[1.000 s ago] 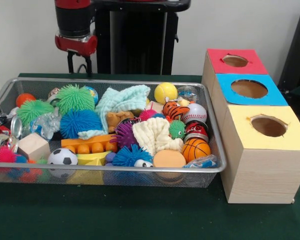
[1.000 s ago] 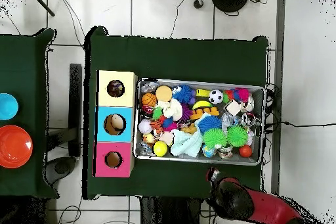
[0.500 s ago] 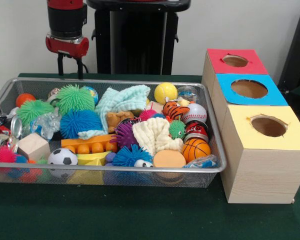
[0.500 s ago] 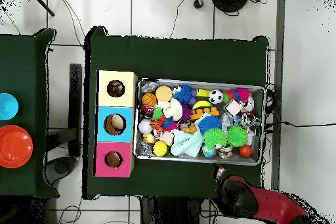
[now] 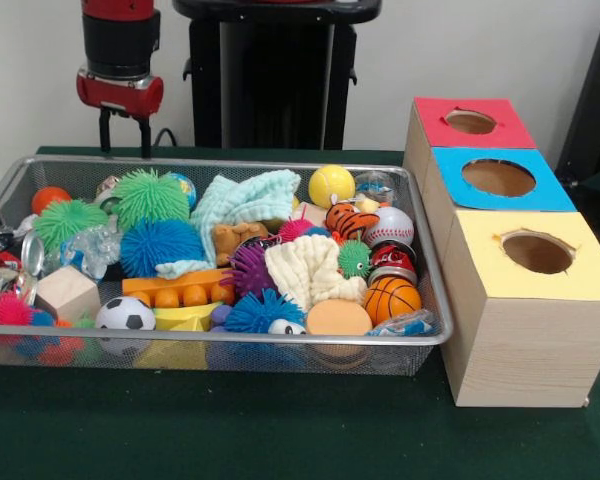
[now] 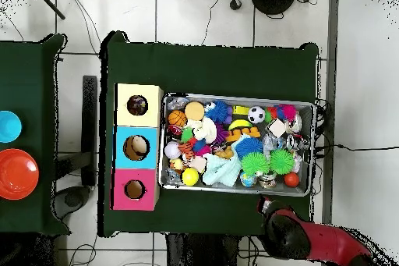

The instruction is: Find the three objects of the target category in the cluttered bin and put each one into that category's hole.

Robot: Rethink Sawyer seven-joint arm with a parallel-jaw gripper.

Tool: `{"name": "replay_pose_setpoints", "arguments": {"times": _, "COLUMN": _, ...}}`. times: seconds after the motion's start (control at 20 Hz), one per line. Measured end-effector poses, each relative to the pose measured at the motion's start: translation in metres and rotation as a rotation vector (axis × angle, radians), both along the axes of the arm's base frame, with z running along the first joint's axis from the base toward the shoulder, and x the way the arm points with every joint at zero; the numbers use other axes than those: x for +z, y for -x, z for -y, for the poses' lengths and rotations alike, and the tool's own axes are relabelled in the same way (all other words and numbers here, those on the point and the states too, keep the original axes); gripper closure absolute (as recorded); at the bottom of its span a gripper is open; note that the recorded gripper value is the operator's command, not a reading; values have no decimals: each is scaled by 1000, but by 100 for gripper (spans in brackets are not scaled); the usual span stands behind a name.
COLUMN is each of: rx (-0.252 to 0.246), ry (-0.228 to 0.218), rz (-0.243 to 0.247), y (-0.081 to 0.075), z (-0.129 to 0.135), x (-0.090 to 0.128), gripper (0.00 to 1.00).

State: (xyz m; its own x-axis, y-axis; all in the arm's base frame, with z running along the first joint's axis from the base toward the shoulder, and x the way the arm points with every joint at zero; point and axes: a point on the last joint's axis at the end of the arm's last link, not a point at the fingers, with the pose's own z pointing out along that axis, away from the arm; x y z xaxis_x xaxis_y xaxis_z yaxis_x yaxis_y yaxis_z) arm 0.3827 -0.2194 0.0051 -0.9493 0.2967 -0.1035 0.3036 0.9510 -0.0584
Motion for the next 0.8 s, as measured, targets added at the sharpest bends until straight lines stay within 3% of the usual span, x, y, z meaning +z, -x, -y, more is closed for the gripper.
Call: {"name": "replay_pose_setpoints", "arguments": {"times": 0.8, "rx": 83, "ry": 39, "rz": 4, "y": -2, "z": 24, "x": -27, "gripper": 0}}
